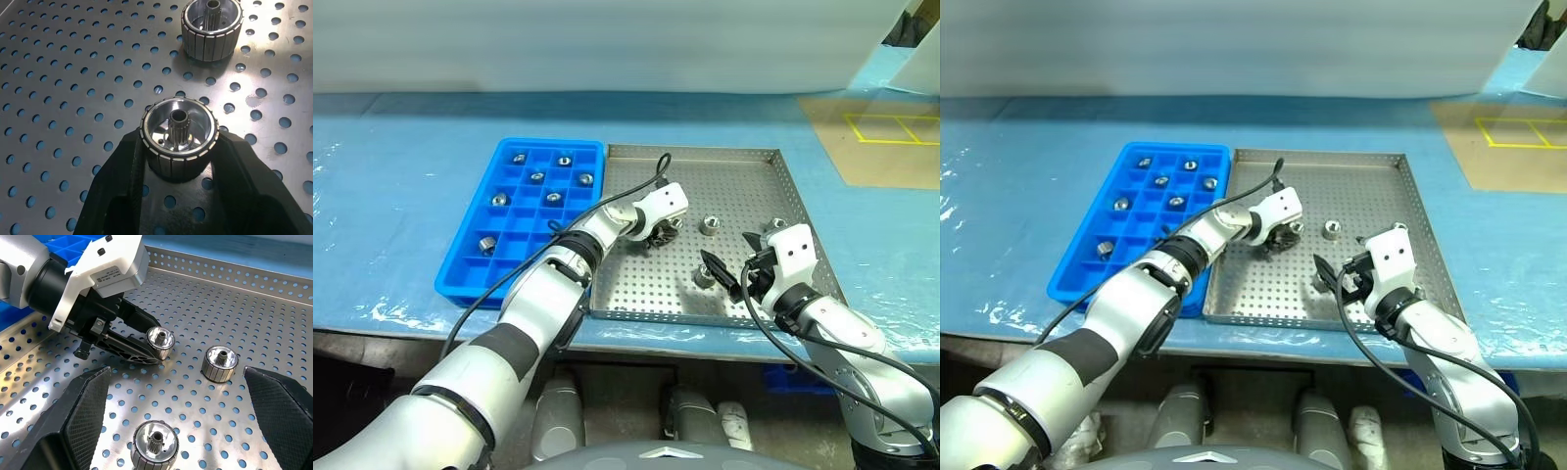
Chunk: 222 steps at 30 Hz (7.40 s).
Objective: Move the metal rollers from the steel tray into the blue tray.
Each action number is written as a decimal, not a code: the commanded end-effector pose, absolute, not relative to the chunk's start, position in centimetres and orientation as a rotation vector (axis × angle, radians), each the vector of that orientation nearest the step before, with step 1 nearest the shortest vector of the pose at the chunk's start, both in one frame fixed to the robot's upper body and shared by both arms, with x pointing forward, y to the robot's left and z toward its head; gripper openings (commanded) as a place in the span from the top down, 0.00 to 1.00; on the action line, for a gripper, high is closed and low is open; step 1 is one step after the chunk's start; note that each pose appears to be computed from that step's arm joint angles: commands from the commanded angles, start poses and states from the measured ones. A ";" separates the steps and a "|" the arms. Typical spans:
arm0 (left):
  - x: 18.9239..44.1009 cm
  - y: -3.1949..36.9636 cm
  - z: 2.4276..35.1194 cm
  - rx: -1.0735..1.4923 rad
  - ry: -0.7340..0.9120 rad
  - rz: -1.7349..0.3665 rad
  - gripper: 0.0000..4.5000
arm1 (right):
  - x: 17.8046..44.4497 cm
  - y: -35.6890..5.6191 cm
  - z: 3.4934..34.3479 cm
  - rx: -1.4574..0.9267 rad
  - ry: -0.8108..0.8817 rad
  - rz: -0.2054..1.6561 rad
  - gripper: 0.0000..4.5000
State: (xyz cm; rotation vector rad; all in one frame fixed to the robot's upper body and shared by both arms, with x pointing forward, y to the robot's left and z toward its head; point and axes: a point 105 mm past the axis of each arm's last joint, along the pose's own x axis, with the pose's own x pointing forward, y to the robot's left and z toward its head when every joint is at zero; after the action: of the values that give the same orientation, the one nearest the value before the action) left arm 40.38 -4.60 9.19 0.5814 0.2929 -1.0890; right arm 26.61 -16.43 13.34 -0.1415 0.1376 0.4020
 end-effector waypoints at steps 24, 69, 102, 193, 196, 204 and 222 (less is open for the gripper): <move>38.9 10.1 17.2 0.306 -0.136 -0.315 0.62 | 30.7 -11.3 15.1 -0.179 0.053 0.759 0.00; 38.1 14.8 12.5 0.291 0.107 -0.211 0.62 | 31.7 -9.7 14.8 -0.193 0.064 0.890 0.00; 34.7 -7.9 15.2 0.242 -0.029 -1.512 0.11 | 24.2 -18.0 14.3 -0.154 0.170 0.444 0.00; 28.2 18.7 6.2 0.309 0.230 -0.232 0.03 | 31.2 -9.4 13.2 -0.191 0.139 0.991 0.00; 29.4 16.0 7.3 0.299 0.144 -0.361 0.03 | 31.3 -9.7 13.3 -0.187 0.132 0.968 0.00; 34.4 7.1 11.8 0.227 -0.060 -0.687 0.03 | 31.4 -12.9 15.1 -0.169 0.084 0.783 0.00; 39.0 -5.8 14.6 0.294 -0.014 -1.122 0.03 | 25.9 -19.6 15.5 -0.147 0.112 0.383 0.00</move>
State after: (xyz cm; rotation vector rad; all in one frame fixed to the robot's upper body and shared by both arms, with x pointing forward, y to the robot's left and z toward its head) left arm 38.63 -5.53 14.35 0.2533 -0.0003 -1.1152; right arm 26.30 -19.82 13.94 -0.1404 0.1700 0.3867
